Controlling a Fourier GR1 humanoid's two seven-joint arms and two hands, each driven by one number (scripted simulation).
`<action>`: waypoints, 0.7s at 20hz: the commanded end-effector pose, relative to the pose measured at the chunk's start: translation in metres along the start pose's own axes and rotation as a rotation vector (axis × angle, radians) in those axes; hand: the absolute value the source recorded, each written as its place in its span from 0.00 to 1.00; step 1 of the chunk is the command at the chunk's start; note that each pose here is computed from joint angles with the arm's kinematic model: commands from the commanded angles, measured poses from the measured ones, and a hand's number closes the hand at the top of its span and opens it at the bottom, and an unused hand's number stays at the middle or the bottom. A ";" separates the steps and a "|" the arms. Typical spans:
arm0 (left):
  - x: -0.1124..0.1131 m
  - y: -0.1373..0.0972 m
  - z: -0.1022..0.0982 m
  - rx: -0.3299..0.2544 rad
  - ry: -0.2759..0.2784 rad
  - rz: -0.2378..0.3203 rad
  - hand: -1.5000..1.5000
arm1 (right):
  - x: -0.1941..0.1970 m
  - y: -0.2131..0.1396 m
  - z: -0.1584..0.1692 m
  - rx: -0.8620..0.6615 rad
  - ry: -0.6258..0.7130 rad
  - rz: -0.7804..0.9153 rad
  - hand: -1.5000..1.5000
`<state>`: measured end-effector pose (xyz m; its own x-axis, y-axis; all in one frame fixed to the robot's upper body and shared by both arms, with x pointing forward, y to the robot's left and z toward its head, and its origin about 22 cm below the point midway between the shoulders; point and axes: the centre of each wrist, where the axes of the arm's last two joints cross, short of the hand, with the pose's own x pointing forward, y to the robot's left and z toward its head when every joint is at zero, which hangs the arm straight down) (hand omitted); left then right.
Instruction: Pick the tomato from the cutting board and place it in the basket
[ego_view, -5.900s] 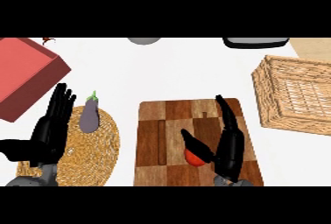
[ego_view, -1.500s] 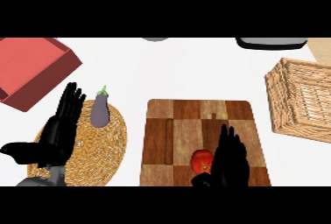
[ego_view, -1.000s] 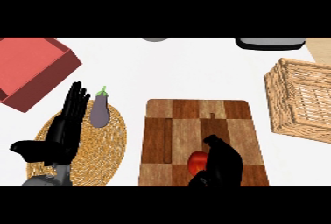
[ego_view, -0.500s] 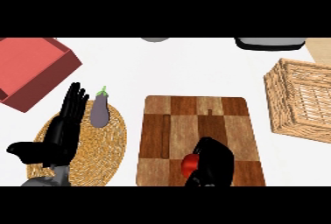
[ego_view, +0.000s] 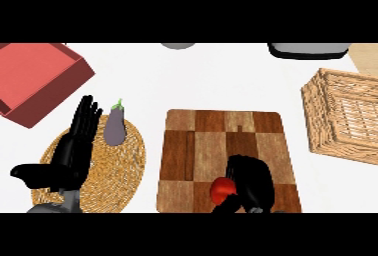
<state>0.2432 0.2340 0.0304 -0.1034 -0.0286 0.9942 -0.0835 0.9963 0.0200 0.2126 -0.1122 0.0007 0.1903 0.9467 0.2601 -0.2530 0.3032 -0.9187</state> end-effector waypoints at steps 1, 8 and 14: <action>-0.010 -0.001 0.000 -0.005 0.003 -0.001 0.50 | -0.044 0.023 -0.015 -0.058 -0.117 0.148 1.00; -0.010 -0.002 0.013 0.010 0.000 0.024 0.50 | -0.034 -0.036 0.018 -0.229 -0.241 -0.180 1.00; 0.009 -0.005 0.000 0.022 0.009 0.002 0.50 | -0.042 -0.096 0.078 -0.394 -0.370 -0.367 1.00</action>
<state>0.2383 0.2382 0.0300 -0.0964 -0.0320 0.9948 -0.1063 0.9941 0.0217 0.1754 -0.1599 0.0592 -0.0769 0.8323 0.5490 0.0693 0.5538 -0.8298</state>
